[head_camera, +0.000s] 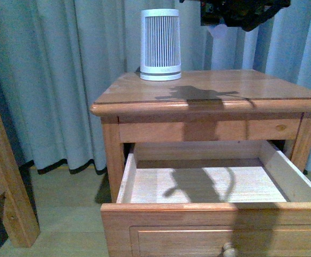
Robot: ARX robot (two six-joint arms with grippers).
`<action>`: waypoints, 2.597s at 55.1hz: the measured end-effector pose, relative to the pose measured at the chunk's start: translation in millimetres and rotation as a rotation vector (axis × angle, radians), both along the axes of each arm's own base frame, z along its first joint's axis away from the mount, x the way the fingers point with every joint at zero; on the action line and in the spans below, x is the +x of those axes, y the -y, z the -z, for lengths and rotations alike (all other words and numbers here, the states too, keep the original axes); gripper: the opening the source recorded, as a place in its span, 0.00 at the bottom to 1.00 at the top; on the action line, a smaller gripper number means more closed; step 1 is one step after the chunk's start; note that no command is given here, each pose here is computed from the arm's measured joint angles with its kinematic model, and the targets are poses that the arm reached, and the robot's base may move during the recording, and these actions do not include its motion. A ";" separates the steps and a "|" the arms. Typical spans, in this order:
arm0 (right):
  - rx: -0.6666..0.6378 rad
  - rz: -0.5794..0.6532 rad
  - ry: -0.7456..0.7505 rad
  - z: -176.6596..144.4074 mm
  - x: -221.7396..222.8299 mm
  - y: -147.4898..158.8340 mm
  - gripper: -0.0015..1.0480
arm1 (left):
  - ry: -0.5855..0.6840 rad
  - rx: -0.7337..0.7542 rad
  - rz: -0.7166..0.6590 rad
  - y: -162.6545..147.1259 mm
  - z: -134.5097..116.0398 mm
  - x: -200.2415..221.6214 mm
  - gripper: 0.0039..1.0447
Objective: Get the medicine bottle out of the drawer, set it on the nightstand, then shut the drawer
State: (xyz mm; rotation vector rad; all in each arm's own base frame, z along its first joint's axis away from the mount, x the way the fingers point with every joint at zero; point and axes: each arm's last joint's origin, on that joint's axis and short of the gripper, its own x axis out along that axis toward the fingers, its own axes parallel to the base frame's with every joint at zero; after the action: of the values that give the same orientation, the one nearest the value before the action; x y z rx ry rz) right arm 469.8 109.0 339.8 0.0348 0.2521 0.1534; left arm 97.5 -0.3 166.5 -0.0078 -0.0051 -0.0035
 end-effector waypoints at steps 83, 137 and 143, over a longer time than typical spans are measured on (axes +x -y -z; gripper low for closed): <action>-0.006 -0.003 0.032 84.6 -213.6 34.5 0.36 | 0.000 0.000 0.000 0.0 0.0 0.0 0.94; -0.217 0.227 -0.248 303.2 -131.4 64.4 0.03 | 0.000 0.000 0.000 0.0 0.0 0.0 0.94; -0.246 0.212 -0.212 302.0 -99.0 66.8 0.03 | 0.000 0.000 0.000 0.0 0.0 0.0 0.94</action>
State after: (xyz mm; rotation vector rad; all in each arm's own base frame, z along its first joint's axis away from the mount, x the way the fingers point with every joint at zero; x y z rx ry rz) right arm 370.8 42.2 37.8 -0.1671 0.4754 -0.0934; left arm 97.5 -0.4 166.5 -0.0078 -0.0051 -0.0038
